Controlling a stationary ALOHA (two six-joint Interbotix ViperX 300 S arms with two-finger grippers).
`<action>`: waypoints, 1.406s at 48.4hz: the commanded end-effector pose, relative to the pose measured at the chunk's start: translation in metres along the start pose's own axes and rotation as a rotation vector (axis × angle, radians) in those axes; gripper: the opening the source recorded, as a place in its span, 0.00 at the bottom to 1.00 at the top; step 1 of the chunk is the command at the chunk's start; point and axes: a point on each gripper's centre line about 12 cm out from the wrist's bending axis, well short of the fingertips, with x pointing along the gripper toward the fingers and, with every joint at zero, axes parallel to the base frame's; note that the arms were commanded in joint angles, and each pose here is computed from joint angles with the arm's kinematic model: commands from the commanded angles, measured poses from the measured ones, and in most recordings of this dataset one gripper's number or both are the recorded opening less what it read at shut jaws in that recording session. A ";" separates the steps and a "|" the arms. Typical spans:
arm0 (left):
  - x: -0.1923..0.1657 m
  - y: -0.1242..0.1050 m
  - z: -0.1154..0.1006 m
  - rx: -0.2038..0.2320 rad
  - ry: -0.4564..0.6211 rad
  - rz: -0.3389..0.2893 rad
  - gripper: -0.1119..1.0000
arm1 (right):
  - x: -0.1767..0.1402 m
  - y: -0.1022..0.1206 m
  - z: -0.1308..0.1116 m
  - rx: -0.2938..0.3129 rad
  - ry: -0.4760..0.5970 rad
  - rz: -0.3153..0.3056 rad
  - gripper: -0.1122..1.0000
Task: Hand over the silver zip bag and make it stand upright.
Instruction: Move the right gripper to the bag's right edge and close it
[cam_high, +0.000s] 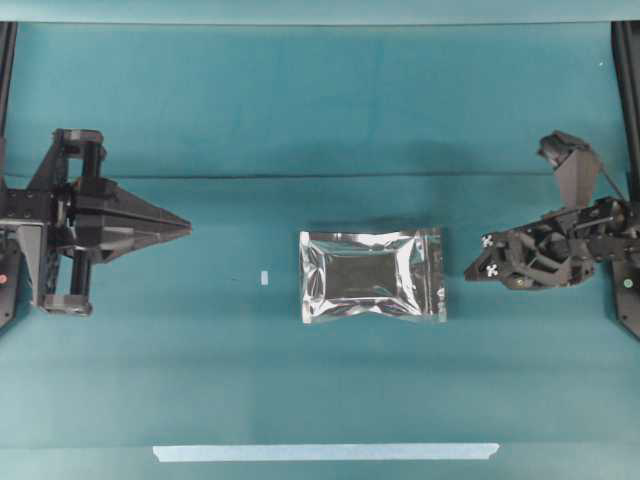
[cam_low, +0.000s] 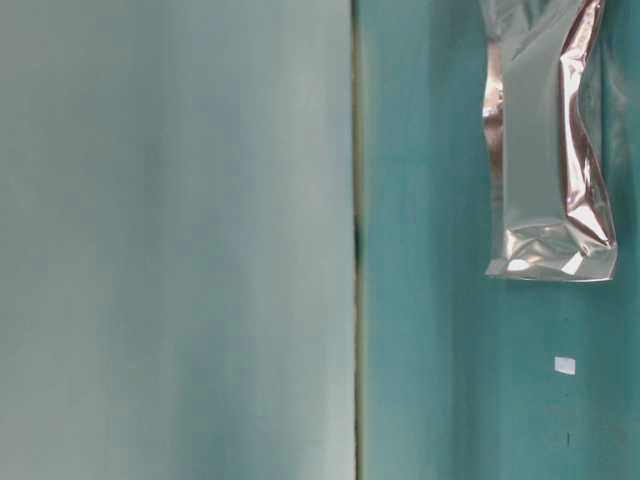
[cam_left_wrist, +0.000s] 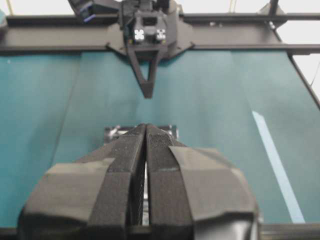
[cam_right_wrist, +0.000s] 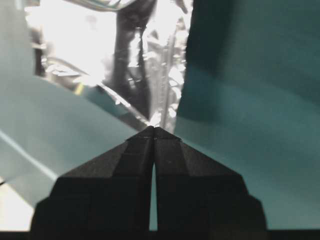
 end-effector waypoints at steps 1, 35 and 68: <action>0.002 0.000 0.005 0.000 -0.014 0.001 0.09 | 0.003 0.005 0.001 0.006 -0.009 0.009 0.20; -0.003 0.005 0.002 0.000 0.003 0.018 0.09 | 0.042 0.000 0.006 0.066 -0.130 0.019 0.93; -0.002 0.005 0.001 -0.001 0.008 0.021 0.09 | 0.071 0.001 0.003 0.078 -0.171 0.016 0.93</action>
